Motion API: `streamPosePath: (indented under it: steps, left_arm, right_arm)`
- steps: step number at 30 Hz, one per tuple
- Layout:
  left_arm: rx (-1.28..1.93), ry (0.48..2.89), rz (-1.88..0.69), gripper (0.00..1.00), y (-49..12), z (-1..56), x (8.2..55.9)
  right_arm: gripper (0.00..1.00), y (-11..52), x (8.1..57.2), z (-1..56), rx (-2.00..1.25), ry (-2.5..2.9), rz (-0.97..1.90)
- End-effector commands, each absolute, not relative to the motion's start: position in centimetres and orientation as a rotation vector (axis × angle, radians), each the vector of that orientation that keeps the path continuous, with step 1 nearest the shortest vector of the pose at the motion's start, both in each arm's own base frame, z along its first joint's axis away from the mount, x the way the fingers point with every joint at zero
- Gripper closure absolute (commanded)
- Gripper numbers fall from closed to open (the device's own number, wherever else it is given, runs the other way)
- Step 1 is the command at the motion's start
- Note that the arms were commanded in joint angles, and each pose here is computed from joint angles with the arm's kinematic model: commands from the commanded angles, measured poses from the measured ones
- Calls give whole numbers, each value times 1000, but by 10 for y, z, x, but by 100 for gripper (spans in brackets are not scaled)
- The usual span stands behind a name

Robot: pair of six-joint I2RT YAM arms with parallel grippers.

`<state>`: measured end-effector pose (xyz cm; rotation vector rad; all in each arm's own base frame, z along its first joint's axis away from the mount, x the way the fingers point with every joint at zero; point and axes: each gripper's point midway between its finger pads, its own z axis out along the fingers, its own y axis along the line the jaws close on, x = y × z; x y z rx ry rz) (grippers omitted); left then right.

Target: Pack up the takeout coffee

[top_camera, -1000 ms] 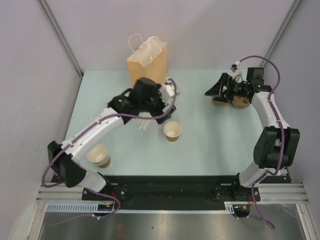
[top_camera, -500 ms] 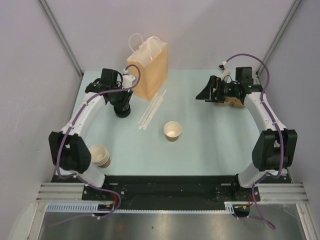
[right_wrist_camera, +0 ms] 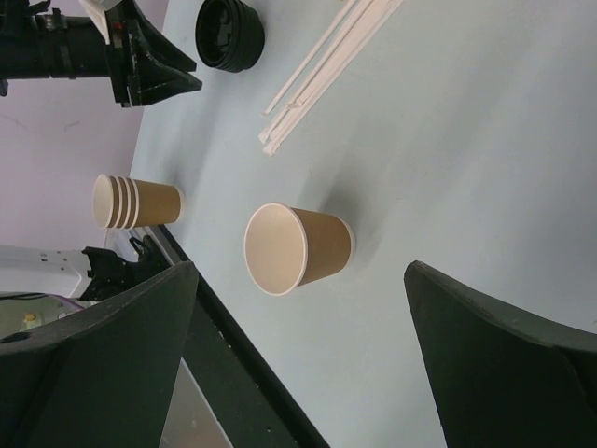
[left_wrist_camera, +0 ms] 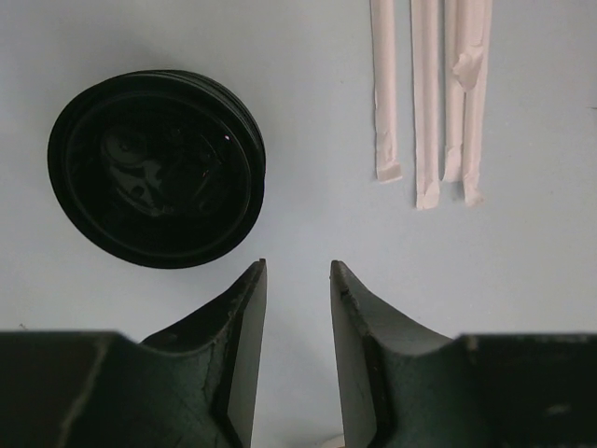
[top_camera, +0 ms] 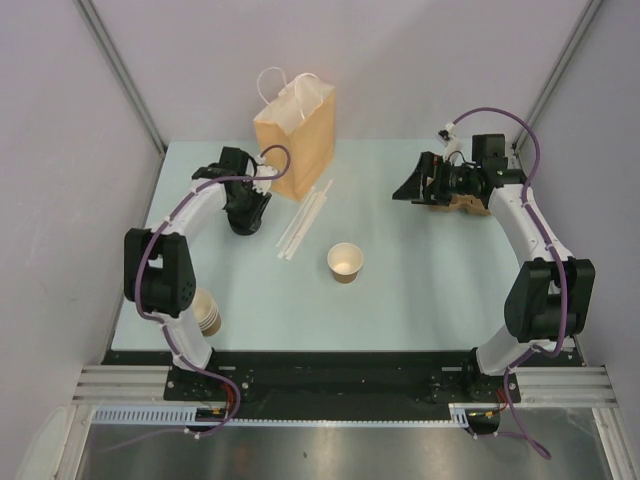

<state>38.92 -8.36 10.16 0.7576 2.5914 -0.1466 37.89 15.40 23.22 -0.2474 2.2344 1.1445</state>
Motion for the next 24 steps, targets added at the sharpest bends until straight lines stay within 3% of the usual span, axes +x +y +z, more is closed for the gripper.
streamPosePath:
  steps: [1, 24]
  left_arm:
    - [781, 2533, -126, 62, -85, 107, 412]
    - [831, 2539, -55, 66, -81, 83, 438]
  right_arm:
    - [1, 154, 378, 234, -271, 2219, 1141]
    - [0, 154, 379, 230, -264, 2232, 1143]
